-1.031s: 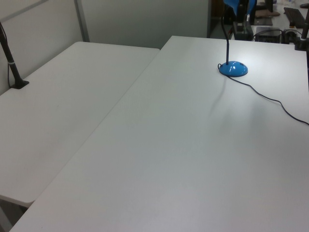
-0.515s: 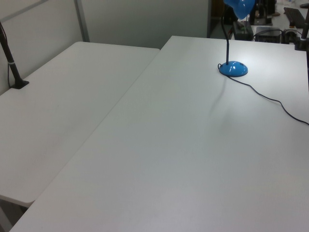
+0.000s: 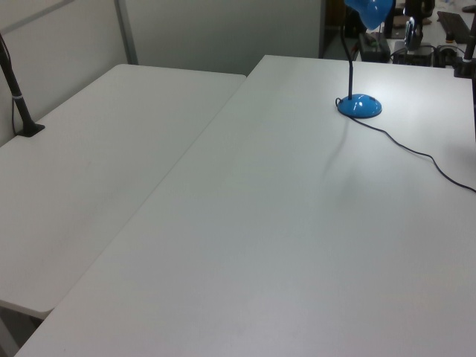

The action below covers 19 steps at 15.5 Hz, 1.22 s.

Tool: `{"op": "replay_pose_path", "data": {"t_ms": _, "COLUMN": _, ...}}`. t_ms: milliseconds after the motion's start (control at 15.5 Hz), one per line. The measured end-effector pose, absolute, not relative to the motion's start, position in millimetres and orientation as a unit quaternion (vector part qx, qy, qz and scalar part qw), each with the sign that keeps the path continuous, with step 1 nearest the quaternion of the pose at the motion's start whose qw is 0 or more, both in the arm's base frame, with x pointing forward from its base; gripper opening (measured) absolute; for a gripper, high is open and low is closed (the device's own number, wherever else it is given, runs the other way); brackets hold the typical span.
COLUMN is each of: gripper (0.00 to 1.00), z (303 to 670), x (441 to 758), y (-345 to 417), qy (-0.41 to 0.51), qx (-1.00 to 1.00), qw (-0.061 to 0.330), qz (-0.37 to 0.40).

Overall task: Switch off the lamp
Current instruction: 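Move the gripper down toward the switch on the blue lamp base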

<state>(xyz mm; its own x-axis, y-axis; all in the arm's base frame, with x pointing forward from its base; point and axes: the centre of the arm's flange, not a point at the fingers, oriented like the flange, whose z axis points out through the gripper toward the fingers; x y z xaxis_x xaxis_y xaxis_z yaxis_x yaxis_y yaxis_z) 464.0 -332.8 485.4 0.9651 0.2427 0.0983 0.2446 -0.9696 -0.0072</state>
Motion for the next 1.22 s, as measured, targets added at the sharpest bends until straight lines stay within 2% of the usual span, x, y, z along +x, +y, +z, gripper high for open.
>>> {"op": "replay_pose_path", "data": {"t_ms": 64, "gripper": 0.02, "z": 474, "x": 460, "y": -342, "qy": -0.115, "qx": -0.991, "qw": 0.003, "qz": -0.066}}
{"op": "replay_pose_path", "data": {"t_ms": 129, "gripper": 0.01, "z": 462, "x": 456, "y": -349, "qy": -0.109, "qx": -0.991, "qw": -0.001, "qz": -0.078}}
{"op": "replay_pose_path", "data": {"t_ms": 708, "gripper": 0.01, "z": 381, "x": 452, "y": -394, "qy": -0.052, "qx": -0.980, "qw": 0.055, "qz": -0.182}}
{"op": "replay_pose_path", "data": {"t_ms": 1224, "gripper": 0.01, "z": 344, "x": 469, "y": -395, "qy": -0.008, "qx": -0.975, "qw": 0.052, "qz": -0.216}}
